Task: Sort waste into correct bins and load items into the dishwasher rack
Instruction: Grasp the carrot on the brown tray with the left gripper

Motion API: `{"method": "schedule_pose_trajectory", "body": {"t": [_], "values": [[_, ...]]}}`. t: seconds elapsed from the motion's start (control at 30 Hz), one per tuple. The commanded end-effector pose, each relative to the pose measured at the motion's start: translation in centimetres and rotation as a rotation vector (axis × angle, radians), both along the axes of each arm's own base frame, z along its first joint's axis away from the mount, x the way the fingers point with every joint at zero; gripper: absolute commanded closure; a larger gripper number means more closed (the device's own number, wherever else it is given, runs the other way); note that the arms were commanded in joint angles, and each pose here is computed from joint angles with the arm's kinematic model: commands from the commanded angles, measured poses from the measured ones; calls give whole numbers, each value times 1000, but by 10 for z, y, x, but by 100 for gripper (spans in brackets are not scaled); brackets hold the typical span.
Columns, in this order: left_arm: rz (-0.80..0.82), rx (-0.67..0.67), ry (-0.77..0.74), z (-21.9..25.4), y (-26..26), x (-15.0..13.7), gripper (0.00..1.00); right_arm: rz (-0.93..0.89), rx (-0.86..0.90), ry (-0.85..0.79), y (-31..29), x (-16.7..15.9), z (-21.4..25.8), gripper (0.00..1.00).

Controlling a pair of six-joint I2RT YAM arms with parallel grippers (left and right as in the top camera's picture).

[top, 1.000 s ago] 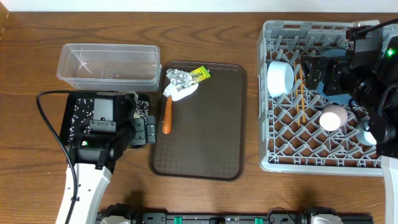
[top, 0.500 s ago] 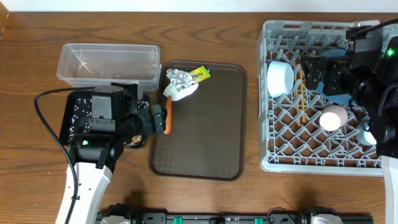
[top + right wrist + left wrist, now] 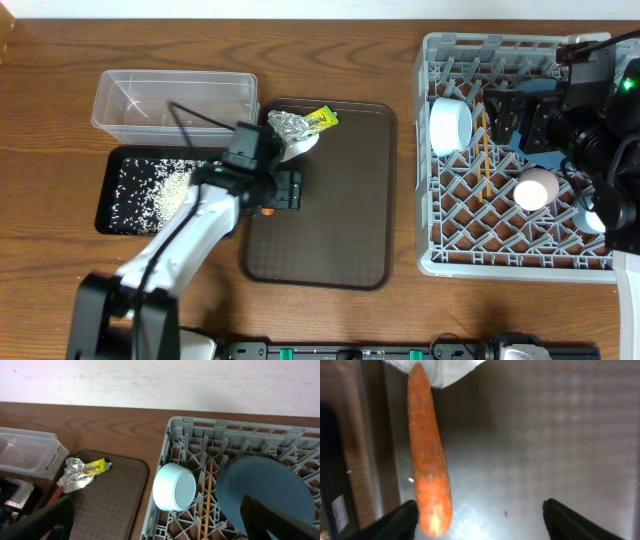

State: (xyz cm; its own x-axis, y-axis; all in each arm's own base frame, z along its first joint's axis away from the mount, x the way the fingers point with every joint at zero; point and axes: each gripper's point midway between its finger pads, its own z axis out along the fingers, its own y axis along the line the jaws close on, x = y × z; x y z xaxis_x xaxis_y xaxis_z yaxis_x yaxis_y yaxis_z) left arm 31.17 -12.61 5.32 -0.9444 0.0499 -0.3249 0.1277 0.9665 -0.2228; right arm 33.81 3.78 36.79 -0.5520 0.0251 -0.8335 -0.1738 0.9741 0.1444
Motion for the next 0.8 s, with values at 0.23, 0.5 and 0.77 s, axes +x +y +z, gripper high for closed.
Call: {"method": "schedule_pose_trajectory", "body": {"t": [0.23,0.5,0.77], "values": [[42,193,-5,-46,23,23,36,-1,17,2,2,-1,1,1],[39,196,13,-53,22,22,74,-1,17,9,2,-2,0,1],[49,178,-40,-2,25,19,77,-1,17,9,2,-2,0,1]]}}
